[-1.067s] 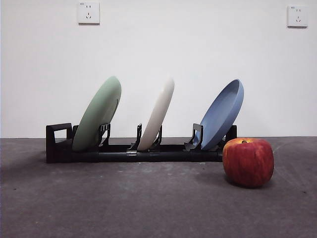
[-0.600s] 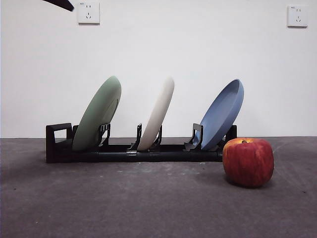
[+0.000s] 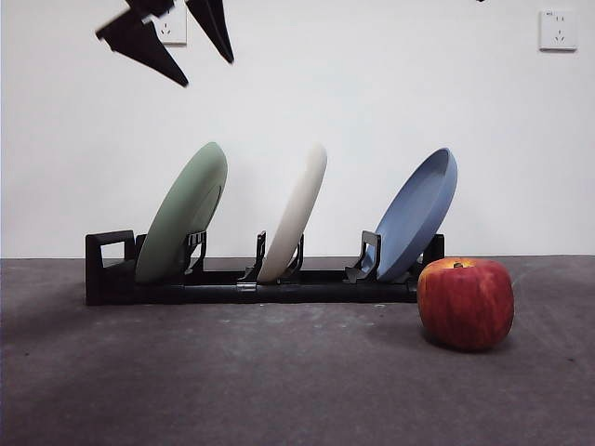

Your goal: Take the green plate from the plate rack,put the plate on the table,take the apple from the table,put the apple in the plate

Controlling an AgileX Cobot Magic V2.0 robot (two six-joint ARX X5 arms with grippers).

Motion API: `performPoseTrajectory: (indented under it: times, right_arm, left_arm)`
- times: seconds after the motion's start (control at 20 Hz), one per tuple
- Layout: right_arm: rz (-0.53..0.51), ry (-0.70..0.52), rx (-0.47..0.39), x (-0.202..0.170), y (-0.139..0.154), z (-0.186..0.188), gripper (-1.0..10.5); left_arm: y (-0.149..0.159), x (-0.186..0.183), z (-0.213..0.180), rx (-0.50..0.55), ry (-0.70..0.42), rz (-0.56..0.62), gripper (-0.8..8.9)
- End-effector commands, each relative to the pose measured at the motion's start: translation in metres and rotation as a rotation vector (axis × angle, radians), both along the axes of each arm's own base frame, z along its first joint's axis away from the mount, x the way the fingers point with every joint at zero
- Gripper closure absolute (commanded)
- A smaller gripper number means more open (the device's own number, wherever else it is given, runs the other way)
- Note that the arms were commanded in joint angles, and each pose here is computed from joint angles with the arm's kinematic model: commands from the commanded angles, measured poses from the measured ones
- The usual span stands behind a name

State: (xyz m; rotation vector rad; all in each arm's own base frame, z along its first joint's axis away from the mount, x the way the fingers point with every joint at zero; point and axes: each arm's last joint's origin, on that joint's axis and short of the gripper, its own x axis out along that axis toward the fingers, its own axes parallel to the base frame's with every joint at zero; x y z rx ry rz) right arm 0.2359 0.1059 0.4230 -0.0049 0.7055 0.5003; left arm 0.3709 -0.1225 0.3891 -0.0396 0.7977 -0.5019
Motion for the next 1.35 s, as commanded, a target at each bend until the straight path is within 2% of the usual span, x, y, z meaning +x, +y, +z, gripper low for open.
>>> performPoseTrajectory:
  times: [0.05, 0.35, 0.55, 0.6, 0.75, 1.15, 1.35]
  right_arm:
    - [-0.011, -0.008, -0.013, 0.001, 0.000, 0.000, 4.4]
    - [-0.010, 0.000, -0.018, 0.001, 0.000, 0.000, 4.4]
    - [-0.017, 0.012, -0.036, 0.000, -0.001, -0.002, 4.4]
    - [-0.021, 0.011, -0.041, 0.000, -0.001, -0.002, 4.4]
    - [-0.027, 0.010, -0.045, 0.000, -0.001, -0.002, 4.4]
    - [-0.027, 0.009, -0.045, 0.000, -0.001, -0.002, 4.4]
    - [-0.027, 0.009, -0.045, 0.000, -0.001, -0.002, 4.4]
  left_arm:
    - [-0.006, 0.017, -0.017, 0.040, 0.036, 0.004, 4.38]
    - [-0.009, 0.044, -0.062, 0.066, 0.165, 0.019, 4.38]
    - [-0.010, 0.049, -0.073, 0.075, 0.187, 0.020, 4.45]
    - [-0.010, 0.050, -0.073, 0.074, 0.186, 0.020, 4.95]
    - [-0.010, 0.049, -0.073, 0.077, 0.194, 0.020, 8.36]
    - [-0.008, 0.049, -0.072, 0.070, 0.196, 0.018, 8.21]
    - [-0.013, 0.044, -0.040, 0.029, 0.131, -0.011, 8.21]
